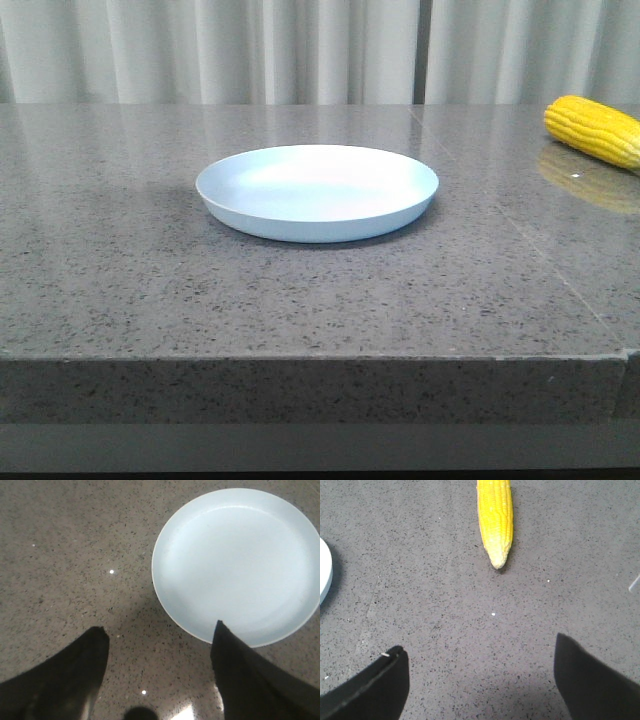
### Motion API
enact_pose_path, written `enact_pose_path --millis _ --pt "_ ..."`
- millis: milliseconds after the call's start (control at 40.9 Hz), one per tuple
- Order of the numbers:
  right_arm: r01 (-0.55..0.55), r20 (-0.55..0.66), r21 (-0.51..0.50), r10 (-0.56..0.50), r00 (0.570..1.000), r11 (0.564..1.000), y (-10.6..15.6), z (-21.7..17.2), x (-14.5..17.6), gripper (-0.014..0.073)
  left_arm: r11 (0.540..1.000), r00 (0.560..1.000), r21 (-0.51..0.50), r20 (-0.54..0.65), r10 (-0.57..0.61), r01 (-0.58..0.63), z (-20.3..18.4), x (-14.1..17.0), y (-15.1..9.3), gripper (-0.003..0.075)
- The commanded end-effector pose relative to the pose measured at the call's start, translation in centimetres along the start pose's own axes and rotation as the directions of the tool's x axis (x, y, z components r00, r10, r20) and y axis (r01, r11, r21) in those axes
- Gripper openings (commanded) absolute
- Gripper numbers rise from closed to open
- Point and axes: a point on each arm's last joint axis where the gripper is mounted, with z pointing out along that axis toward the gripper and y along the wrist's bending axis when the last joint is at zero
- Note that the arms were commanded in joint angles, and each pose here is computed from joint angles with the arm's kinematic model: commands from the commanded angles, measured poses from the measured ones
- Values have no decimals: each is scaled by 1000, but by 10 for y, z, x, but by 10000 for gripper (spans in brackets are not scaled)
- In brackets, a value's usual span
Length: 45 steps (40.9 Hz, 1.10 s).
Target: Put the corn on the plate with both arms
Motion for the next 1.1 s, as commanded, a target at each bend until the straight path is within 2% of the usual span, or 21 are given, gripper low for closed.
enact_pose_path --millis 0,196,416,661,1077 --pt "10 89 4 -11 996 1000 0 -3 -13 613 998 990 -56 143 -18 26 -48 7 -5 440" --pt "10 89 4 -11 996 1000 0 -3 -13 613 999 958 41 288 -7 -5 -86 45 -21 440" --pt "10 89 4 -11 996 1000 0 -3 -13 613 988 917 154 391 -75 15 -108 100 -24 440" --pt "10 89 4 -11 996 1000 0 -3 -13 613 990 894 140 443 -64 1 -103 148 -23 440" --pt "9 103 3 -10 995 1000 0 -3 -14 613 992 908 129 416 -51 -4 -97 159 -24 440"
